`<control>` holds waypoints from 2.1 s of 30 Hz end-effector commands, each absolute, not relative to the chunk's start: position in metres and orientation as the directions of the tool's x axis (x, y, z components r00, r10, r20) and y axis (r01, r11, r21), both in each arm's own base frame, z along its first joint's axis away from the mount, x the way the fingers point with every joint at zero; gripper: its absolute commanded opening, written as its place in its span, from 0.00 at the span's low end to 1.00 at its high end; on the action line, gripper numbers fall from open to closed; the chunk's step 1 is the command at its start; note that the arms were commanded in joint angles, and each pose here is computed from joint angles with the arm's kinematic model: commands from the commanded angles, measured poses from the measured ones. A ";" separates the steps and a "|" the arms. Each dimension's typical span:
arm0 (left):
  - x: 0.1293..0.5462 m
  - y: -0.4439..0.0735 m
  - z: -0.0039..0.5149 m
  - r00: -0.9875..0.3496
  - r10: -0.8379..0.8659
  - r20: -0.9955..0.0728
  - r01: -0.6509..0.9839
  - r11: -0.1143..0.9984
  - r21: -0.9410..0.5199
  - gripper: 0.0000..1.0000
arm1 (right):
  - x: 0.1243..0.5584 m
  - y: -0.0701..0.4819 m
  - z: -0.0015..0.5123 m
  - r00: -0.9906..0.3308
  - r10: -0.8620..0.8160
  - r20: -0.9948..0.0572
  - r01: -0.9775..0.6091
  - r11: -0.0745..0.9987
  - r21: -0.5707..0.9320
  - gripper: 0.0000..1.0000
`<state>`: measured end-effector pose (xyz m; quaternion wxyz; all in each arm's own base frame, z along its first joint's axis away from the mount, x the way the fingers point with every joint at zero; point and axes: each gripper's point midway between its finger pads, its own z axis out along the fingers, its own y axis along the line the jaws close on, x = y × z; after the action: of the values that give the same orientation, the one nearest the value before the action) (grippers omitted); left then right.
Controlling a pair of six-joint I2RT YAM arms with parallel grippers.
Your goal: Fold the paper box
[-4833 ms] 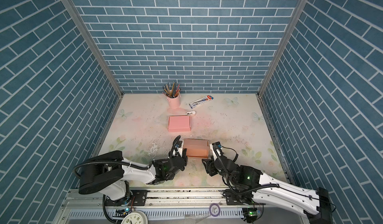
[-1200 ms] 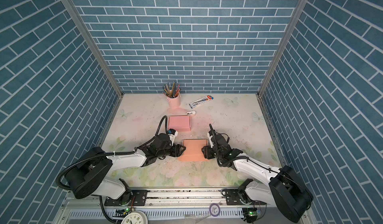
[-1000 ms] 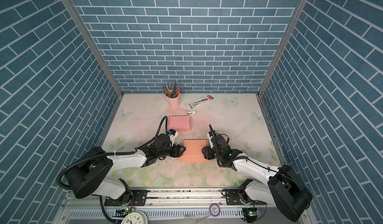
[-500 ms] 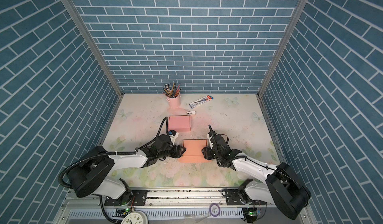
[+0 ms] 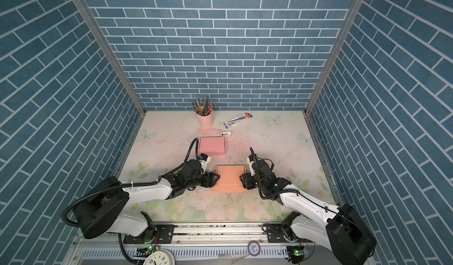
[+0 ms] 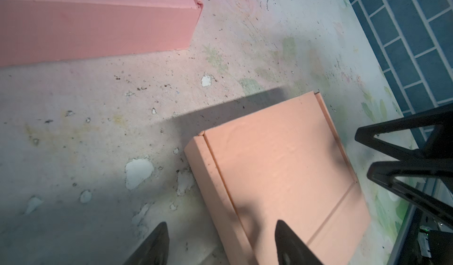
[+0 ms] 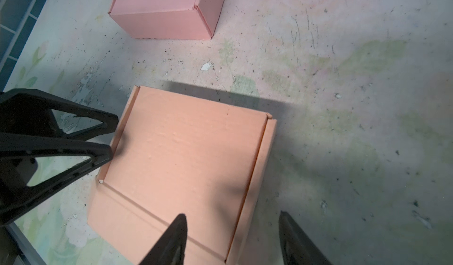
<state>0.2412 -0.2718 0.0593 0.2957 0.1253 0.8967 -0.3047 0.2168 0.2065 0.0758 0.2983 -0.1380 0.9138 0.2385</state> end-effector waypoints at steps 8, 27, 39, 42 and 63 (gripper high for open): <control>0.205 -0.273 0.084 -0.746 0.123 -0.654 0.459 0.806 -0.372 0.72 | 0.189 0.200 0.083 -0.802 -0.096 -0.590 -0.379 0.845 0.377 0.60; 0.177 -0.292 0.074 -0.767 0.133 -0.627 0.486 0.759 -0.433 0.74 | 0.161 0.200 0.064 -0.834 -0.091 -0.544 -0.360 0.837 0.413 0.60; 0.173 -0.297 0.064 -0.779 0.136 -0.613 0.483 0.754 -0.446 0.74 | 0.162 0.206 0.056 -0.837 -0.100 -0.538 -0.369 0.829 0.420 0.60; 0.171 -0.298 0.061 -0.780 0.141 -0.609 0.484 0.752 -0.447 0.74 | 0.162 0.208 0.055 -0.839 -0.107 -0.534 -0.372 0.829 0.418 0.60; 0.161 -0.304 0.056 -0.791 0.133 -0.597 0.492 0.719 -0.491 0.73 | 0.160 0.220 0.052 -0.841 -0.129 -0.526 -0.399 0.803 0.442 0.59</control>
<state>0.1659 -0.3018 0.0593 0.2759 0.1769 0.8882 -0.3220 0.1620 0.2170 0.0525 0.2476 -0.1530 0.9186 0.2673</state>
